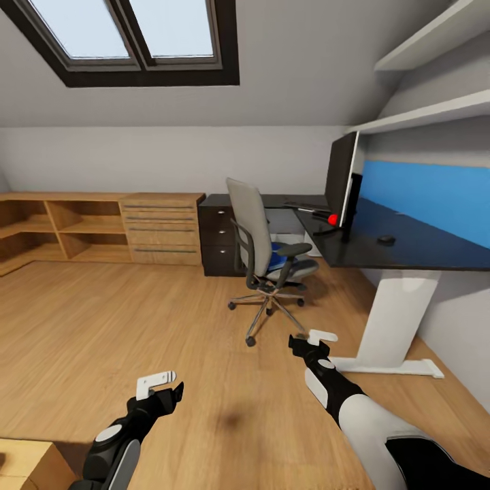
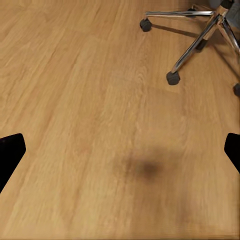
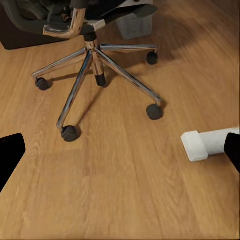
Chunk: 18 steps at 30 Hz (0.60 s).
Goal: In the bedroom, organize the workspace by keeping the computer under the desk, ensuring the monitor is on the desk, placing the keyboard on the desk next to the monitor, placing the mouse on the desk next to the keyboard, moving the folder from the swivel chair onto the desk next to the mouse, stacking the notebook on top of the folder with the pen on top of the notebook, and positioning the swivel chair next to the desk.
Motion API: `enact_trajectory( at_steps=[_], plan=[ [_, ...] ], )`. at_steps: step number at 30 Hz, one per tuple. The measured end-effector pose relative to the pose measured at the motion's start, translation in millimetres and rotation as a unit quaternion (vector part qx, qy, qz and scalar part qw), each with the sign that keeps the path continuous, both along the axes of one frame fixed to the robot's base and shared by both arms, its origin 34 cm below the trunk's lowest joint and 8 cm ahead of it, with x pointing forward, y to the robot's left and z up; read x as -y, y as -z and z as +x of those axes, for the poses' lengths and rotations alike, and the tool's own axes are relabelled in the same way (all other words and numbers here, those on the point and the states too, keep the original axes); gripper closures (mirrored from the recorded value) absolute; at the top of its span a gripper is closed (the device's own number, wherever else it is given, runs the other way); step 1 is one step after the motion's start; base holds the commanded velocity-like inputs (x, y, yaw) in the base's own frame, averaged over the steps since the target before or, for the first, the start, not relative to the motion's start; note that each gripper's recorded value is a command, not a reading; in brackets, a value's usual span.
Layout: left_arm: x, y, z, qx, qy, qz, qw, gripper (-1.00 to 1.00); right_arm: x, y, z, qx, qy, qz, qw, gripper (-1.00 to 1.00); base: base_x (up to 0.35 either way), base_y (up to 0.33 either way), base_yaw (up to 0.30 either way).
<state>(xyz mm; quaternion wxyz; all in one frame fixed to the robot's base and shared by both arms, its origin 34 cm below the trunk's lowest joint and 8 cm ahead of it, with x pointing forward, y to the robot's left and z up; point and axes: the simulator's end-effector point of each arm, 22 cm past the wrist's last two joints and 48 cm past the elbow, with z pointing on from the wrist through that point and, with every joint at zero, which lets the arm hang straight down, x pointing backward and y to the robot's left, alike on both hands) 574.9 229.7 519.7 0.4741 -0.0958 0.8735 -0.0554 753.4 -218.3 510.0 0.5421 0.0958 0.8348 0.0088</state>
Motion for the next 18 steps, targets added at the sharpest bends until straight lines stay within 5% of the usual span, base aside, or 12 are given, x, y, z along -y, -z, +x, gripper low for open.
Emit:
enact_trajectory(
  at_steps=[13,18],
  plan=[
    [-1,5,-2,-0.005,0.0,0.002,1.0,-1.0,0,-2,1,0.003,0.0,0.0,1.0,-1.0,0.123,0.0,-0.022],
    [-1,4,-2,-0.005,0.0,0.003,1.0,-1.0,1,-12,4,0.032,0.004,-0.002,0.9995,-1.0,0.252,0.0,0.0]
  ],
)
